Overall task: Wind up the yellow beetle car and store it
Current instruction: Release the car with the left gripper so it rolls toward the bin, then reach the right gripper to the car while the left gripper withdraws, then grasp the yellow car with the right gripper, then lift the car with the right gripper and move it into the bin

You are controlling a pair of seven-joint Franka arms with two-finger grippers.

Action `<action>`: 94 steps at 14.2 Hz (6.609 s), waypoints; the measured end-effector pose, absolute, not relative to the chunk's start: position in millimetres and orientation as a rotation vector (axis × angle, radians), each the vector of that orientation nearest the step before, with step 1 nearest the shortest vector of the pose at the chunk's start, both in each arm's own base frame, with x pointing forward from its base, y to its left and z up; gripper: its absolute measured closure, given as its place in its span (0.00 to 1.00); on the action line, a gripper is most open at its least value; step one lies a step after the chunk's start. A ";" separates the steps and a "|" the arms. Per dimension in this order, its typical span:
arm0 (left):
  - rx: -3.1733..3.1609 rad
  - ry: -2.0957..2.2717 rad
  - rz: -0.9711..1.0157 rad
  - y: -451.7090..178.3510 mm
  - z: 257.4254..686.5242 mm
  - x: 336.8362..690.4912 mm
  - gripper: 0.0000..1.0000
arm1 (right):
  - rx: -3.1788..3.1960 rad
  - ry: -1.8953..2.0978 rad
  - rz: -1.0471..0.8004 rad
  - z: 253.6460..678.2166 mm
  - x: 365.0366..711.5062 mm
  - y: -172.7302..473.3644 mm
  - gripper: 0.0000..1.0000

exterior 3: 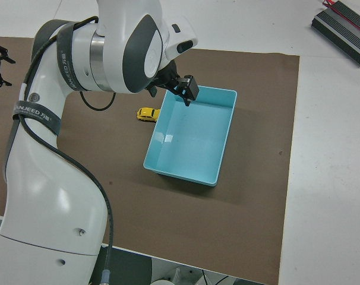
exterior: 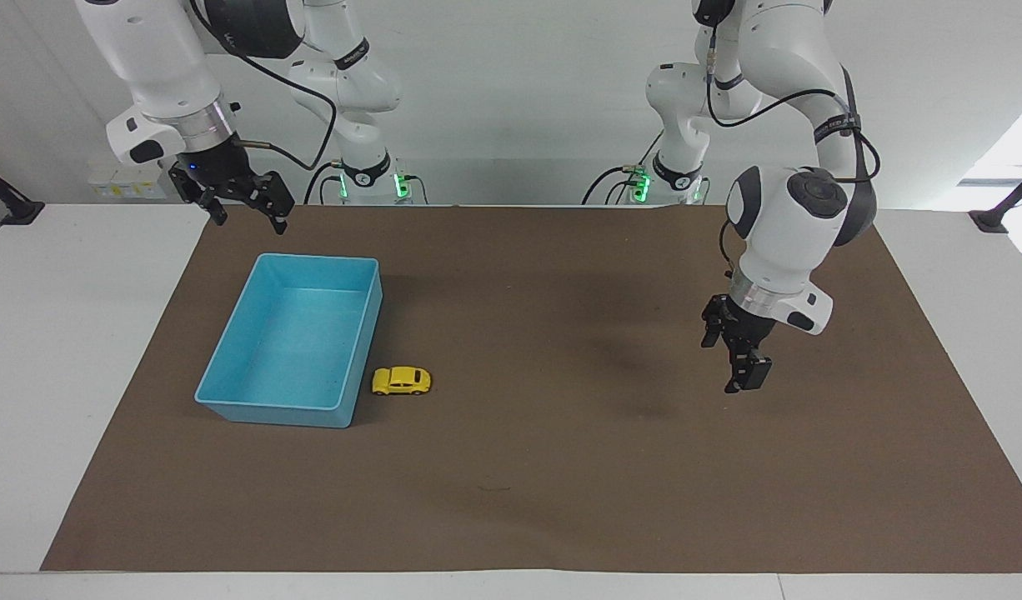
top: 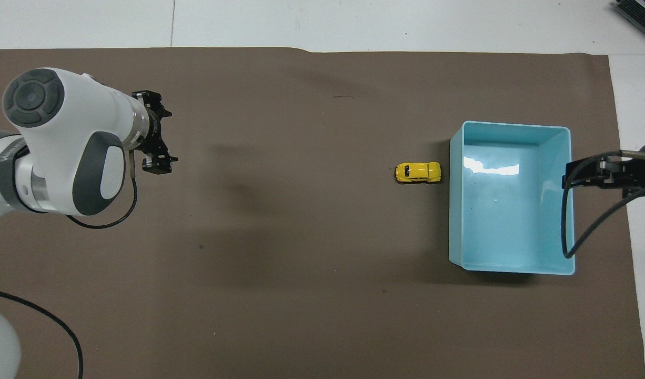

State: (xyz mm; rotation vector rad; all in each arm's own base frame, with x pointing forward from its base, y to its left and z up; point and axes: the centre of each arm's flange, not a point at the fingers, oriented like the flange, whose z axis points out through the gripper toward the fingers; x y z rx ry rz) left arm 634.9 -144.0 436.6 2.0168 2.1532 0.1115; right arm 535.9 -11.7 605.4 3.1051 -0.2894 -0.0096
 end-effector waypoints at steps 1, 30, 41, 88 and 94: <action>2.008 2.142 0.122 -144.6 444.5 637.0 0.00 | 3.106 -0.290 -0.008 601.0 534.6 -9.5 0.00; 3.031 0.483 0.119 -74.4 551.1 590.4 0.00 | 2.479 -1.870 0.060 428.8 595.1 165.7 0.00; 3.102 0.018 0.151 -61.7 586.8 576.3 0.00 | 2.286 -2.085 0.166 323.0 625.1 174.4 0.00; 3.102 0.028 0.041 -42.8 646.6 519.2 0.00 | 3.032 -0.588 -0.064 486.2 559.4 45.8 0.55; 3.102 0.028 0.041 -42.8 646.6 519.2 0.00 | 3.095 -0.238 0.007 426.2 543.1 -1.3 0.55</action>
